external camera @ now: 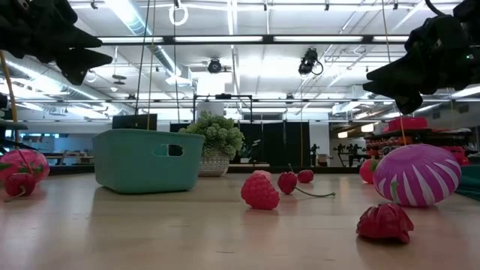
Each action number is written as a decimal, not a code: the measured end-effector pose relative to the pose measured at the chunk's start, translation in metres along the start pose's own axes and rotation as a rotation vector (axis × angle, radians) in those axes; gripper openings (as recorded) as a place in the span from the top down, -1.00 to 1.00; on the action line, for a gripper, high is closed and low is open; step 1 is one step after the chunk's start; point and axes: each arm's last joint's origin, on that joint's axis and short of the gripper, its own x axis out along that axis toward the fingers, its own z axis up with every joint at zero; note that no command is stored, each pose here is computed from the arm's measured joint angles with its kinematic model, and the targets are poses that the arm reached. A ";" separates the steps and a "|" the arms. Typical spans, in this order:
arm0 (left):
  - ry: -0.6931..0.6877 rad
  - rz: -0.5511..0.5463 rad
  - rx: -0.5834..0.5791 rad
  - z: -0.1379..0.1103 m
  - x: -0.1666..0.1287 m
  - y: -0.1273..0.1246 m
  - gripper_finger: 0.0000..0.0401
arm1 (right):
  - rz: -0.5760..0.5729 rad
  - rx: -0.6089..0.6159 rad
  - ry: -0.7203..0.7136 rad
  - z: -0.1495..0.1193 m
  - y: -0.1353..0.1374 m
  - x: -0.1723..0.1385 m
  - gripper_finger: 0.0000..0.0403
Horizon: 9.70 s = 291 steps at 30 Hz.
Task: Pick and placing Produce into tupperware
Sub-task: Put the red strawberry into the green bin, then put the red cherry into the green bin
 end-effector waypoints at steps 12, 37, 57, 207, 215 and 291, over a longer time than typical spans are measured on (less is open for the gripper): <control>0.019 0.006 -0.026 -0.002 0.000 0.001 0.04 | -0.019 0.199 -0.039 0.003 0.000 0.000 0.21; 0.003 0.009 0.025 0.000 0.000 0.000 0.07 | 0.286 0.300 -0.366 0.056 0.040 0.002 0.21; 0.010 0.011 0.026 -0.001 0.000 0.001 0.08 | -0.357 0.158 0.629 0.077 0.156 0.121 0.21; -0.002 0.008 -0.001 0.000 0.000 0.000 0.12 | -0.139 -0.057 0.778 -0.006 0.130 0.364 0.91; 0.005 0.010 0.000 -0.001 0.000 0.000 0.14 | -0.097 -0.128 0.719 0.005 0.136 0.364 0.93; 0.055 0.025 -0.046 -0.006 0.000 0.002 0.14 | -0.921 0.134 1.009 0.023 0.117 0.275 0.42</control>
